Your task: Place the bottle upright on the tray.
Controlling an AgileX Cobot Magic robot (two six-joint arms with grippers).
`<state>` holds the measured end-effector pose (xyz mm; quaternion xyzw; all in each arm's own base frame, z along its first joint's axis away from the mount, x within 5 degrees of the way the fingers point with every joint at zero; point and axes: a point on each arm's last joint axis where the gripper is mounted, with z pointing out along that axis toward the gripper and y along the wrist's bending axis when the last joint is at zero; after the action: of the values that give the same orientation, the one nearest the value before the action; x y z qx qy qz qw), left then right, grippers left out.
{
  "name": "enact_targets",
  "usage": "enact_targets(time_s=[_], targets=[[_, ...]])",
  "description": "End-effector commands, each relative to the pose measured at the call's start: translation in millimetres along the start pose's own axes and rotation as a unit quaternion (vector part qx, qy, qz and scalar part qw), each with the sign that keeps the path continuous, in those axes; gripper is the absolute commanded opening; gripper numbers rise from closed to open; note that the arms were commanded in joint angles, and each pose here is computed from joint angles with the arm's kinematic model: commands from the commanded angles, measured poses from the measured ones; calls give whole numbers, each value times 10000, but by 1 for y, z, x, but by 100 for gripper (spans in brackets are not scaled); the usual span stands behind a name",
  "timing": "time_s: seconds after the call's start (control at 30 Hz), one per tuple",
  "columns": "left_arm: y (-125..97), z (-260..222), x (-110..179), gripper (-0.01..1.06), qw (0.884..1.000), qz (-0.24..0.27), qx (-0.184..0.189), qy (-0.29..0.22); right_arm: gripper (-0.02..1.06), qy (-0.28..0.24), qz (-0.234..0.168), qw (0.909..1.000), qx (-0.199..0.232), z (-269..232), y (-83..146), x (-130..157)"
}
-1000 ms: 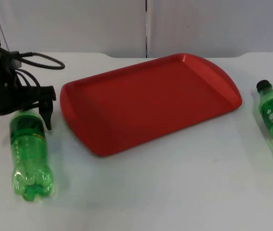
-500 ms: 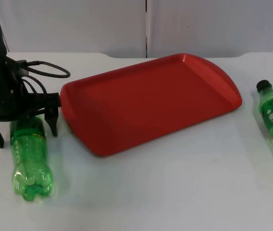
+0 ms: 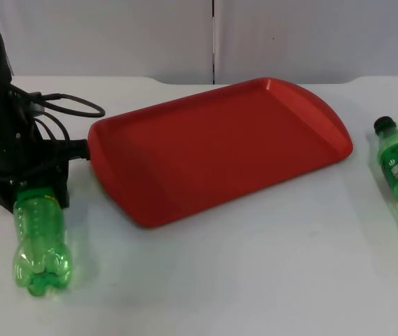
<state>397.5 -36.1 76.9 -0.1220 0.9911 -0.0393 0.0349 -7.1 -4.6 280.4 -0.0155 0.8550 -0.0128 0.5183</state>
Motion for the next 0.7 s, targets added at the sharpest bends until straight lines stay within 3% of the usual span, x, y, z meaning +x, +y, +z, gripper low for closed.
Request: enact_targets(time_s=[0.0, 0.27, 0.43, 0.57, 0.67], targets=[[-2, 4, 2, 0, 10000, 48, -6, 58, 88, -32, 48, 10000, -2, 0, 1, 0], [-5, -23, -2, 0, 9995, 70, 110, -295, 88, -32, 48, 10000, -2, 0, 1, 0], [-9, -71, -3, 0, 9966, 120, 275, -764, 88, -32, 48, 10000, -2, 0, 1, 0], [-13, -142, 4, 0, 9858, 96, 645, -1544, 88, -32, 48, 10000, -2, 0, 1, 0], [-13, -166, 9, 0, 9801, 98, 771, -1826, 88, -32, 48, 10000, -2, 0, 1, 0]])
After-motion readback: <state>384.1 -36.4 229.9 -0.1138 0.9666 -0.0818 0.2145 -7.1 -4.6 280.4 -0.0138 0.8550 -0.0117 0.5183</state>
